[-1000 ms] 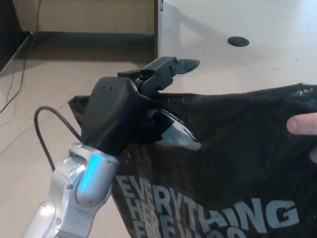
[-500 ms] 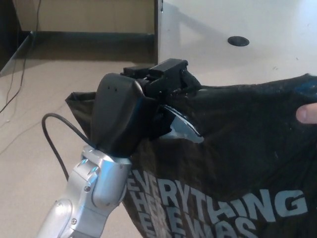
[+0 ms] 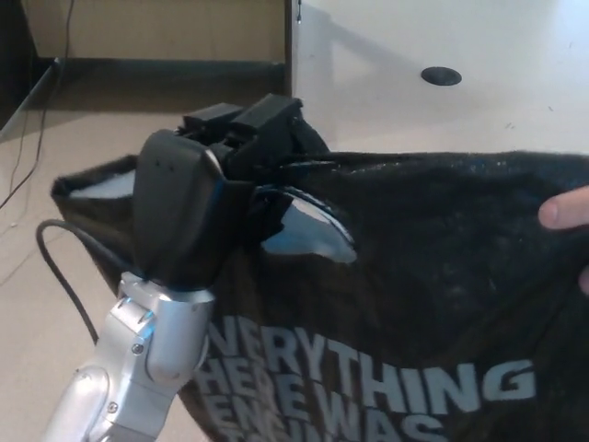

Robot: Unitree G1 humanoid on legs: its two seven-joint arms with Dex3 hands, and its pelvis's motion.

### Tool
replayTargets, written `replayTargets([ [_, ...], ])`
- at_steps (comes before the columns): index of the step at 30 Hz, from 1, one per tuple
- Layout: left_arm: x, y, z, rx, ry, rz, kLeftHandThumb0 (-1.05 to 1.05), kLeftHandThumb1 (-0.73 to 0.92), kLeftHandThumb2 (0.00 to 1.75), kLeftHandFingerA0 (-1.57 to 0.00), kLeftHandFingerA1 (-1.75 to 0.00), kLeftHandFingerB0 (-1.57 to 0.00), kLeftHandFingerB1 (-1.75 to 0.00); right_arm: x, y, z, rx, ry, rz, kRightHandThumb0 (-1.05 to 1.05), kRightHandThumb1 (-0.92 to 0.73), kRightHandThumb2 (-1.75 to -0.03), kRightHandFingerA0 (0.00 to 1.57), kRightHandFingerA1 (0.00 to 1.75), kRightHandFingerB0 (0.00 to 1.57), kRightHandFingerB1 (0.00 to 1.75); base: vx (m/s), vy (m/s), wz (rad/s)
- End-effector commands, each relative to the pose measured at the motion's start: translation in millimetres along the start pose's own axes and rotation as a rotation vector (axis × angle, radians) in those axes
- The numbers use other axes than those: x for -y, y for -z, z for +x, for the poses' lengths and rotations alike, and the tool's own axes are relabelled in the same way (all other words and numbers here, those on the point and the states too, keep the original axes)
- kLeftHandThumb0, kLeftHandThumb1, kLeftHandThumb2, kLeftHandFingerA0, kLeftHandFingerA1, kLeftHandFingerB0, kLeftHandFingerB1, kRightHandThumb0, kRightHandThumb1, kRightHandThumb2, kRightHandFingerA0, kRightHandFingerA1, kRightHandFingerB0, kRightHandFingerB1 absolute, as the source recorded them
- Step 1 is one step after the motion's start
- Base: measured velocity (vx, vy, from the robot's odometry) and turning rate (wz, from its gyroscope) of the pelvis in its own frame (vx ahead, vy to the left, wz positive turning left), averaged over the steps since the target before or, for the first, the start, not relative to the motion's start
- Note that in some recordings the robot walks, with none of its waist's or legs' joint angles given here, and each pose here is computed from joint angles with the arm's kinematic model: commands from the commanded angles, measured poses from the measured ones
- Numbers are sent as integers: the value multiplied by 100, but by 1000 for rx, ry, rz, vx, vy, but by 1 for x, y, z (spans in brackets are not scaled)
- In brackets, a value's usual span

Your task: A person is holding a plastic bag and the robot extends its left hand to grab the bag by hooking its thumb into the holes at the top and brings its hand down by its side. Then it extends its arm again to hand the plastic bag back to the person.

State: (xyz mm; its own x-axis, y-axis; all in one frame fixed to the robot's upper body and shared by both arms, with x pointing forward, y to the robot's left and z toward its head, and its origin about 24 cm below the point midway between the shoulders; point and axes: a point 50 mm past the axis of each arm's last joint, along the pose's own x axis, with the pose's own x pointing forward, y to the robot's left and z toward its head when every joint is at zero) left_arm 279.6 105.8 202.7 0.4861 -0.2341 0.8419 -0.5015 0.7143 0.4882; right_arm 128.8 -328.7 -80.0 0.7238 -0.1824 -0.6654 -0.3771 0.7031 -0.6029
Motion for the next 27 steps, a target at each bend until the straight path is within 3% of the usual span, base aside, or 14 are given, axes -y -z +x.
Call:
replayTargets([
  [1, -9, 5, 0, 16, -65, 16, -11, 66, 66, -85, -172, -66, -140, 4, 2, 0, -22, 1, -14, -38, -73, -62, 74, 44, 32, 31, 0, 0, 0],
  [2, -11, 7, 0, 16, -69, 13, -11, 52, 96, -118, -136, -78, -112, 4, 1, 0, -17, 1, -11, -46, -61, -79, 66, 54, 29, 42, 0, 0, 0],
  [3, -12, 8, -1, 13, -70, 19, -11, 52, 96, -118, -136, -78, -112, 5, 1, 0, -16, 1, -7, -46, -61, -79, 66, 54, 29, 42, 0, 0, 0],
  [4, -14, 9, -2, 16, -79, 33, -5, 63, 80, -87, -168, -69, -129, 5, 1, 0, -14, 1, -10, -46, -61, -80, 67, 55, 29, 42, 0, 0, 0],
  [7, -20, 14, -3, 29, -110, 67, -10, 68, 81, -84, -161, -73, -120, 6, -1, 1, -10, 4, -21, -46, -62, -80, 67, 55, 29, 42, 0, 0, 0],
  [13, -34, 20, -10, 16, -159, 46, -6, 65, 95, -90, -168, -79, -120, 4, 0, 0, -8, 4, -25, -38, -73, -62, 73, 44, 33, 31, 0, 0, 0],
  [14, -37, 21, -11, 19, -173, 53, -7, 66, 94, -92, -170, -81, -117, 4, 0, 0, -5, 4, -22, -46, -62, -81, 64, 54, 30, 42, 0, 0, 0],
  [16, -44, 23, -15, 17, -174, 65, -9, 72, 85, -94, -168, -82, -116, 4, 0, 0, -6, 2, -22, -47, -62, -81, 65, 55, 30, 42, 0, 0, 0],
  [17, -46, 24, -18, 11, -174, 65, -7, 68, 88, -89, -168, -81, -119, 3, 0, 0, -8, 1, -23, -38, -73, -62, 72, 43, 33, 31, 0, 0, 0],
  [19, -51, 26, -22, -3, -177, 76, -4, 62, 99, -87, -171, -78, -132, 4, 0, 0, -11, 1, -26, -38, -73, -62, 71, 44, 33, 31, 0, 0, 0],
  [20, -57, 29, -27, -16, -181, 92, -8, 64, 99, -89, -173, -79, -128, 4, 0, 0, -8, 2, -22, -47, -62, -80, 66, 55, 29, 42, 0, 0, 0],
  [22, -63, 32, -33, -25, -176, 91, -11, 69, 91, -89, -174, -77, -130, 3, 0, 0, -8, 3, -12, -47, -62, -80, 67, 56, 30, 42, 0, 0, 0],
  [23, -65, 34, -36, -31, -171, 95, -8, 65, 95, -91, -173, -74, -135, 3, 0, 0, -11, 2, -17, -38, -73, -62, 74, 44, 34, 32, 0, 0, 0],
  [27, -75, 42, -50, -57, -170, 118, -1, 59, 100, -96, -165, -82, -119, 2, 0, 0, -16, -1, -20, -37, -73, -62, 75, 44, 34, 32, 0, 0, 0],
])
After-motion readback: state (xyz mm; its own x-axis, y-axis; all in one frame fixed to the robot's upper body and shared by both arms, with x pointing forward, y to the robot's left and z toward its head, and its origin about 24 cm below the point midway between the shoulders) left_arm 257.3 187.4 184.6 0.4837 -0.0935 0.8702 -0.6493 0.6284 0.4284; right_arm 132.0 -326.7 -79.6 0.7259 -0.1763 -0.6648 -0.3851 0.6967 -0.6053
